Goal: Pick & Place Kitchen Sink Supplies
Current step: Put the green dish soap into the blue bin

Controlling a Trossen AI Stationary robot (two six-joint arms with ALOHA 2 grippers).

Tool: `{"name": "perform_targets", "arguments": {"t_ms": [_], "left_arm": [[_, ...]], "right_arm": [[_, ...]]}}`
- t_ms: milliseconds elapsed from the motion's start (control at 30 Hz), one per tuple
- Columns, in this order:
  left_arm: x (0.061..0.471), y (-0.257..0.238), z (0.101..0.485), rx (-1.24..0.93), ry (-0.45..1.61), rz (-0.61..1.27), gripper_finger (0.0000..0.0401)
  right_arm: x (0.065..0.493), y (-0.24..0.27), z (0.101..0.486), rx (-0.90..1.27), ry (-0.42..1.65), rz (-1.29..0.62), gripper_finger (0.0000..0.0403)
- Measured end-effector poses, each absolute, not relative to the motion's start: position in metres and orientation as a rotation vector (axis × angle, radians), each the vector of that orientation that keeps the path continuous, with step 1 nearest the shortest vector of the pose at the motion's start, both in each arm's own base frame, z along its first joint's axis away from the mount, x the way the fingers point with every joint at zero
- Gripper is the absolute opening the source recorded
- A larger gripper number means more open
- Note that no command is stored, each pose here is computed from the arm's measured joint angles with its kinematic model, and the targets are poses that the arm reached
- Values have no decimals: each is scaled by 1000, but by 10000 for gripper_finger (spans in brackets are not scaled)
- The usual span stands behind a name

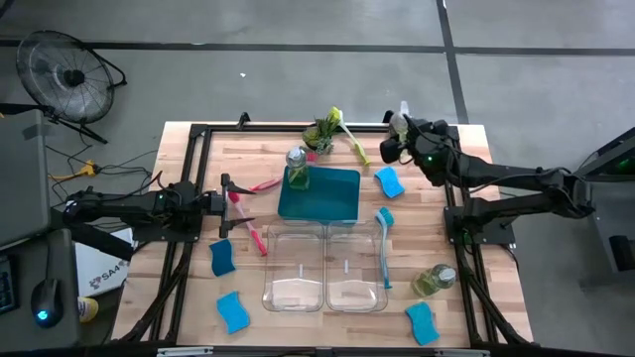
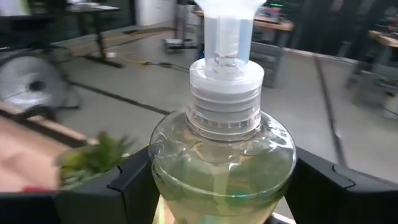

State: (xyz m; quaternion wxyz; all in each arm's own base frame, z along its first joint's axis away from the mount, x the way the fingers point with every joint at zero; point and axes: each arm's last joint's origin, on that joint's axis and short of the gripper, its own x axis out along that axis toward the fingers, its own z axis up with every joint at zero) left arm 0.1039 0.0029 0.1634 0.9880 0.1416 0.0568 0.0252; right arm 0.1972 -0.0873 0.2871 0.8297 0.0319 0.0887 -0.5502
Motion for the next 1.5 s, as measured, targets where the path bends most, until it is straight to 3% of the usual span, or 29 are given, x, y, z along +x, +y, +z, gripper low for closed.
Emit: {"name": "perform_targets", "arguments": {"t_ms": [500, 1000, 1500], "left_arm": [[104, 3, 163, 285, 114, 50, 344], [104, 3, 163, 284, 114, 51, 344], [104, 3, 163, 284, 114, 51, 344]], "right_arm": [[218, -62, 293, 38, 155, -679, 270], [267, -35, 282, 41, 129, -469, 271], [340, -25, 266, -20, 234, -234, 271]]}}
